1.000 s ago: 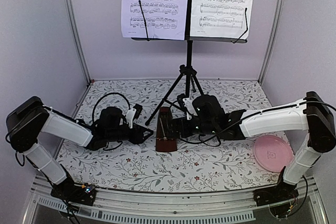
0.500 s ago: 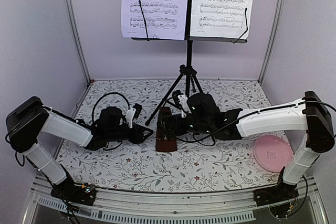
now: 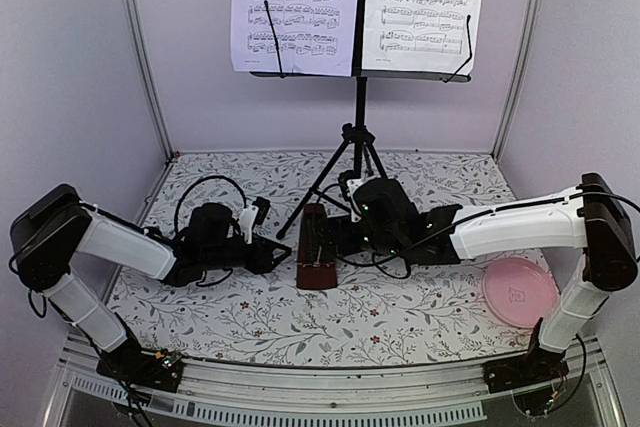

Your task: Set up the instrument practice props

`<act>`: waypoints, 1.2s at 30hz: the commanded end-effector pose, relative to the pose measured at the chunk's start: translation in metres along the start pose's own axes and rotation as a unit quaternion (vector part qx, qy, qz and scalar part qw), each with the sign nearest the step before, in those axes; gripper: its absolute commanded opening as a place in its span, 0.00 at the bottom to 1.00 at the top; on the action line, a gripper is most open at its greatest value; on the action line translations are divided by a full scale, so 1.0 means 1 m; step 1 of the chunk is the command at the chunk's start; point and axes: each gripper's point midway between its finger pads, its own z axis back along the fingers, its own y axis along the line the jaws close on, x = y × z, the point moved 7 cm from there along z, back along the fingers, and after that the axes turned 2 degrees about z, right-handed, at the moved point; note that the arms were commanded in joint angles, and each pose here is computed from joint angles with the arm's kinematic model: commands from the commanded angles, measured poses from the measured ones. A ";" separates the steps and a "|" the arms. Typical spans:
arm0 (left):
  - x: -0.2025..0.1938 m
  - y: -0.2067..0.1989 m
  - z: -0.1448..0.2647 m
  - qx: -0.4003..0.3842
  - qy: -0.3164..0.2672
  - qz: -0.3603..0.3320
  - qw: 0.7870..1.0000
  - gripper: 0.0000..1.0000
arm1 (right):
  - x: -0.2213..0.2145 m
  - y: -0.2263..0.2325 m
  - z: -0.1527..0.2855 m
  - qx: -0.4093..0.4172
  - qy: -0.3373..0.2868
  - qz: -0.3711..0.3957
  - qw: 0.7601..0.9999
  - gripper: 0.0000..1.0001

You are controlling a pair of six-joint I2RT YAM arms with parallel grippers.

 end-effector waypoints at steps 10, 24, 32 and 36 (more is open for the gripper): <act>0.006 -0.006 0.006 0.001 -0.007 -0.012 1.000 0.53 | -0.009 -0.069 0.020 -0.054 -0.001 -0.048 0.997 0.83; 0.035 0.018 0.048 0.042 -0.052 0.010 0.998 0.57 | 0.020 -0.120 0.076 -0.033 -0.052 -0.034 0.998 0.91; 0.092 0.043 0.105 0.110 -0.113 0.017 0.987 0.62 | 0.063 -0.140 0.127 0.001 -0.121 -0.015 0.992 0.99; 0.123 0.049 0.126 0.128 -0.125 0.023 0.984 0.69 | 0.082 -0.154 0.142 0.011 -0.139 -0.010 0.990 0.99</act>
